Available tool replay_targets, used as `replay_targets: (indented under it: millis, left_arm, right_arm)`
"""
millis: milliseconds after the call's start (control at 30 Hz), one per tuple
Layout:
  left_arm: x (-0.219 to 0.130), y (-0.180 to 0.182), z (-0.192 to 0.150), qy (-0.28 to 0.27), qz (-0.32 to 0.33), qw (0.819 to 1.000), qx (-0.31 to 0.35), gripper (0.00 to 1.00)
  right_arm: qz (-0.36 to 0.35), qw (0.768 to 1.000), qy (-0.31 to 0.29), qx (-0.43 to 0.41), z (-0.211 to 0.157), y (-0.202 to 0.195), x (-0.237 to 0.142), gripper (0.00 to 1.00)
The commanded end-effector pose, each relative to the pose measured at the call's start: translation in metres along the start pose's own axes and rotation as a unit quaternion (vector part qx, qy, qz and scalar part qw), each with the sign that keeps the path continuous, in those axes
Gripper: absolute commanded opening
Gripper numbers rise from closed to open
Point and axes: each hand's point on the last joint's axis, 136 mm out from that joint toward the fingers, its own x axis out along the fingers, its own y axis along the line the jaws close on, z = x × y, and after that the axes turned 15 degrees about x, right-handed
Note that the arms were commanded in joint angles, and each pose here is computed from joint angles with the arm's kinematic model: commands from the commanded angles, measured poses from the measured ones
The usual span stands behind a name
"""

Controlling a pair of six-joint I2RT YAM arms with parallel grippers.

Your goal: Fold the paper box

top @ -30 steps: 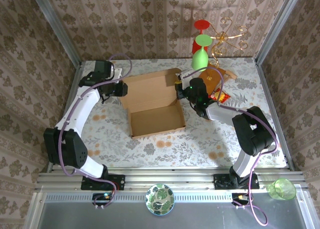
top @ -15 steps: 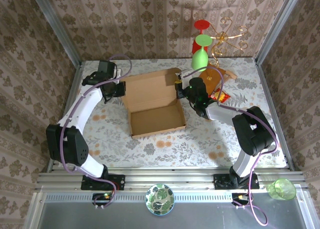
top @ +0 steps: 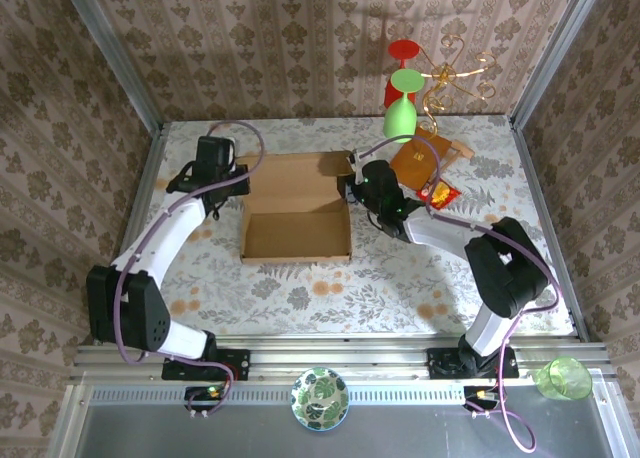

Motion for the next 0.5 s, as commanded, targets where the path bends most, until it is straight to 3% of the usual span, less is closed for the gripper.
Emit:
replay_targets:
  millis: [0,200,467]
  left_arm:
    - [-0.008,-0.004,0.025,-0.087,-0.002,0.995,0.048,0.00]
    - [-0.007,-0.008,0.019,-0.110,-0.009,0.991,0.071,0.00]
    - [-0.020,-0.007,0.023,-0.135,-0.030,0.988,0.069,0.00]
  right_arm:
    - [0.007,0.999,0.017,0.041,0.018,0.014,-0.025,0.43]
    - [0.032,0.995,0.060,0.071,0.026,0.030,-0.069,0.52]
    - [0.006,0.976,0.018,0.217,0.085,0.019,-0.129,0.60]
